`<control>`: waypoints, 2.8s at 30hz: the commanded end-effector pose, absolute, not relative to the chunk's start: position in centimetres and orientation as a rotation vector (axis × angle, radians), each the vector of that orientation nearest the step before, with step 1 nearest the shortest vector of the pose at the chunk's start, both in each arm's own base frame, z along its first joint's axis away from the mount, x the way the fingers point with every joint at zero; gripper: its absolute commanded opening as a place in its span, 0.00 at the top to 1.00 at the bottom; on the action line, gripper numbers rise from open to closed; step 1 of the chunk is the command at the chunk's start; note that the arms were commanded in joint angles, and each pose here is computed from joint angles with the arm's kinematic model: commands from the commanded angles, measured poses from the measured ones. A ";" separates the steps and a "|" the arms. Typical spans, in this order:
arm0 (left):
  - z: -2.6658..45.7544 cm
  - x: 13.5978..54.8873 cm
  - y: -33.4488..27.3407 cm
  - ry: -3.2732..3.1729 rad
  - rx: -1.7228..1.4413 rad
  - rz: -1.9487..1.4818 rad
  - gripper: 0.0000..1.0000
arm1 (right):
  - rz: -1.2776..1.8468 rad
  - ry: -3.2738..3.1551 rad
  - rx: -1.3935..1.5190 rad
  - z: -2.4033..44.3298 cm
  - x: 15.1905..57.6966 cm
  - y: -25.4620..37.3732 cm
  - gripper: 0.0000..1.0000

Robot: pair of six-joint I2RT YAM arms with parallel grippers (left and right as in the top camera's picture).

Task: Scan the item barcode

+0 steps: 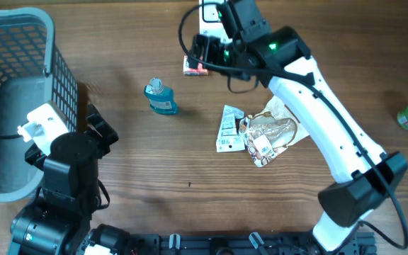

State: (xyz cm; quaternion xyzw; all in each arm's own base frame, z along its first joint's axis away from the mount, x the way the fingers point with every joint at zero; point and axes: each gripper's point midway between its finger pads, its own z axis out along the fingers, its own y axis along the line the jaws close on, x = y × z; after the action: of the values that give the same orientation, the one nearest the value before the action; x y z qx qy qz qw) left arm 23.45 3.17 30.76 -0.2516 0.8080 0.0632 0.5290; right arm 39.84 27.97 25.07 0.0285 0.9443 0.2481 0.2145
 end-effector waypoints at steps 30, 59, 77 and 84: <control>34.3 19.8 4.9 1.930 -0.785 0.052 0.00 | 0.496 2.708 0.201 20.3 40.7 33.5 0.00; 15.8 38.1 -8.5 2.602 -0.303 -0.138 0.00 | 0.099 2.735 0.754 24.3 44.0 1.4 0.00; 18.5 37.5 -7.2 2.536 -0.334 -0.143 0.00 | 0.088 2.744 0.730 24.2 44.0 1.3 0.00; 19.0 38.3 -8.6 2.505 -0.305 -0.225 0.00 | 0.086 2.749 0.731 24.2 43.9 1.3 0.00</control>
State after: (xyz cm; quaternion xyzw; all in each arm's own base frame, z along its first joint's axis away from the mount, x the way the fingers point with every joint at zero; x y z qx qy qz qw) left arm 38.33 -7.60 18.55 -0.1324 0.9445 -0.0604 0.2946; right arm 44.16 1.68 22.42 0.2615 0.9566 0.0362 0.1233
